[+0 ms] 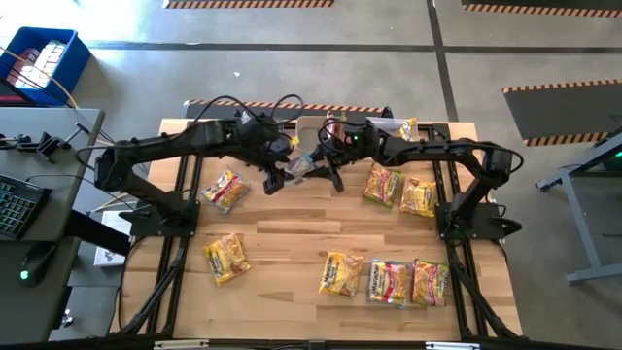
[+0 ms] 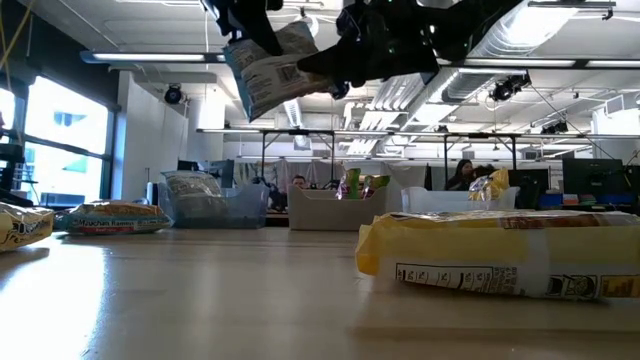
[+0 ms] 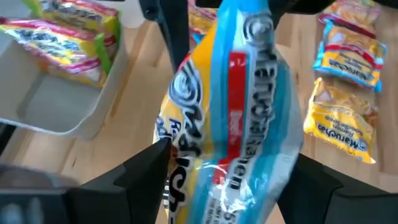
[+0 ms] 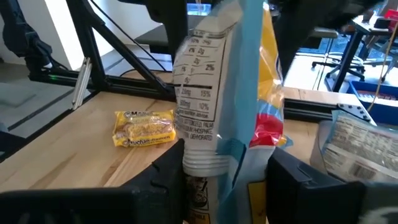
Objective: Sort Maruchan noodles
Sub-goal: Put the top right blue noodle pack into the black bin
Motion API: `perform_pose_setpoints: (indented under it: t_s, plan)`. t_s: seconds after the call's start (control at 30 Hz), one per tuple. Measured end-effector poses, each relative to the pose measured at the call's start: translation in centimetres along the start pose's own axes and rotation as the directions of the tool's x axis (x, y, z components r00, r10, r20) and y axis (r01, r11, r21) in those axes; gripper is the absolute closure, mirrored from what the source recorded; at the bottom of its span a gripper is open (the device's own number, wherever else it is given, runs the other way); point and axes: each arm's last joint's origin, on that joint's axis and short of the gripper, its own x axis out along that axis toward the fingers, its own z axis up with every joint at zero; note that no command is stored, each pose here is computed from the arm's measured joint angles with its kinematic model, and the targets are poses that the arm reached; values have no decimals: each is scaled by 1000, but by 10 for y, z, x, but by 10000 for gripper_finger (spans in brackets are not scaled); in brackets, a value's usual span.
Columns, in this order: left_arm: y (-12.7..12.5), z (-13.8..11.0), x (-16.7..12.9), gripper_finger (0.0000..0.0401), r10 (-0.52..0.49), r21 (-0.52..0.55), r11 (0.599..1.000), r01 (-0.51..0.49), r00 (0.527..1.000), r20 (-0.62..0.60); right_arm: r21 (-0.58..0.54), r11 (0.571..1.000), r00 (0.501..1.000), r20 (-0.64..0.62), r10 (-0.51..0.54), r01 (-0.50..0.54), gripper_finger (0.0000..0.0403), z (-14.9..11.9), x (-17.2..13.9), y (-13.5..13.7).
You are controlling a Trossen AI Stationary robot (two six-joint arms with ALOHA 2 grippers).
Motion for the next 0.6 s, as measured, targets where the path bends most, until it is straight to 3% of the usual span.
perform_pose_setpoints:
  t_s: [0.27,0.6]
  plan:
    - [-1,1,4,182,-61,72,996,61,998,-3,-9,1000,1000,4,12,-12,270,1,3,5]
    - [12,0,-4,344,-28,44,999,27,1000,12,26,996,996,-16,-89,90,259,0,3,2]
